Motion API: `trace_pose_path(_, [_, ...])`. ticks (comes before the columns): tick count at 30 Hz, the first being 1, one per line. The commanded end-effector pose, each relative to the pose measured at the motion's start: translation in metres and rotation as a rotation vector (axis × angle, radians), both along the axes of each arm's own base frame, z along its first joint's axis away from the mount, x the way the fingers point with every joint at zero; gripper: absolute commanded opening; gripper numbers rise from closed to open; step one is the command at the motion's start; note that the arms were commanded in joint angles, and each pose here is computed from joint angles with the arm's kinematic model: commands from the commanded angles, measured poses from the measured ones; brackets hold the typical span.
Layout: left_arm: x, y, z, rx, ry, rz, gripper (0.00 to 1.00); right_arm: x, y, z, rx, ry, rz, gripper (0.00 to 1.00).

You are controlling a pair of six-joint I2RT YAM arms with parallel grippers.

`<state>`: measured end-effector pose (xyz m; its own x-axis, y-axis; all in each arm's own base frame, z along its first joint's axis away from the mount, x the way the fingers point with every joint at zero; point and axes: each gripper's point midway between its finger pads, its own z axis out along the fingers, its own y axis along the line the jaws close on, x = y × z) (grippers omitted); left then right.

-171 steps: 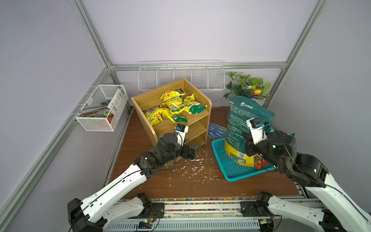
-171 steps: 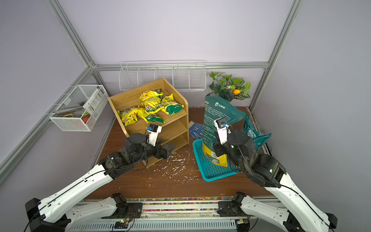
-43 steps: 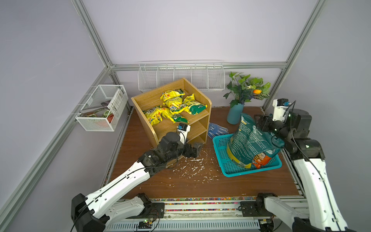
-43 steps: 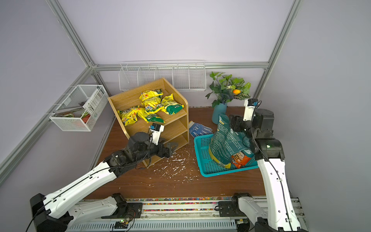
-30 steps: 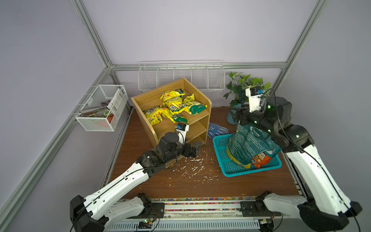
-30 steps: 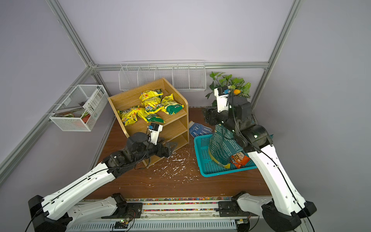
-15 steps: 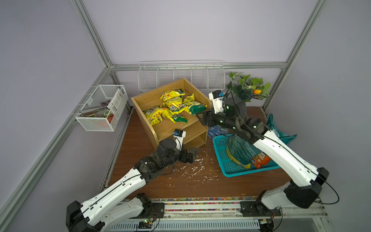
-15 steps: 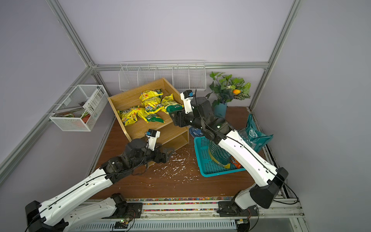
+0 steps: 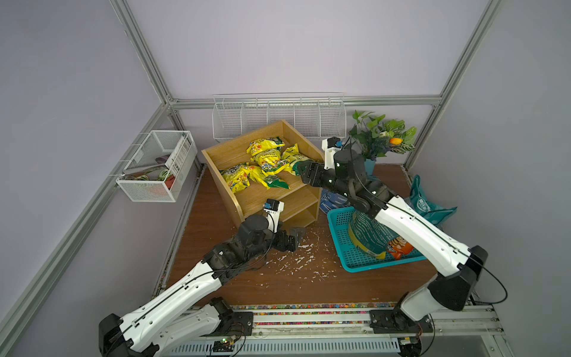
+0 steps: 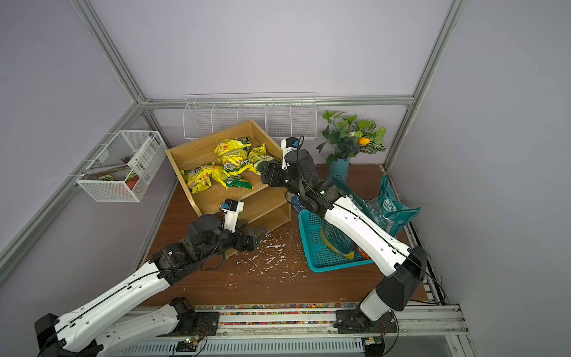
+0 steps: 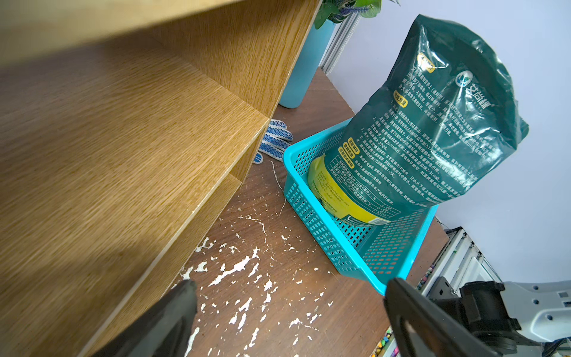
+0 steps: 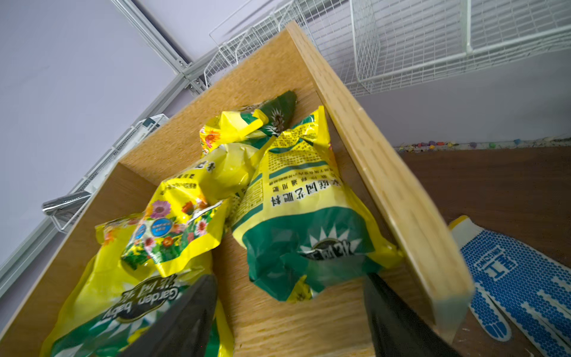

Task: Take down the fertilizer bag from the shelf
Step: Pick up the fertilizer bag from the shelf.

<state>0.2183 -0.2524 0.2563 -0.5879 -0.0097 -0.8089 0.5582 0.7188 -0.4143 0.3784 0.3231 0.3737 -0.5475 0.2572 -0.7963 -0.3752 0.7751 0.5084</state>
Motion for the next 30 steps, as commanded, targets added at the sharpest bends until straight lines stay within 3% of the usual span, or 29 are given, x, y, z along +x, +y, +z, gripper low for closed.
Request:
trace_pose_path(1, [0.000,0.007,0.000,0.001,-0.018,0.021,0.99,0.014,0.001,-0.008,0.043,0.011,-0.062,0.78])
trace_pose_path(7, [-0.001,0.010,-0.001,0.009,-0.034,0.022,1.00,0.030,0.004,-0.013,0.088,-0.022,-0.116,0.76])
trace_pose_path(10, [0.000,0.011,0.000,0.028,-0.036,0.020,1.00,0.037,0.005,-0.016,0.113,-0.039,-0.139,0.70])
trace_pose_path(14, [0.001,0.012,0.001,0.029,-0.038,0.026,1.00,0.040,0.002,-0.021,0.141,-0.062,-0.163,0.49])
trace_pose_path(17, [0.001,0.011,-0.001,0.029,-0.035,0.027,1.00,0.039,-0.002,-0.019,0.167,-0.098,-0.170,0.16])
trace_pose_path(19, [0.001,0.010,-0.002,0.031,-0.031,0.026,0.99,0.038,-0.005,-0.016,0.180,-0.116,-0.172,0.00])
trace_pose_path(30, [0.004,0.008,-0.005,0.031,-0.025,0.030,1.00,0.006,-0.020,0.059,0.186,-0.285,-0.074,0.00])
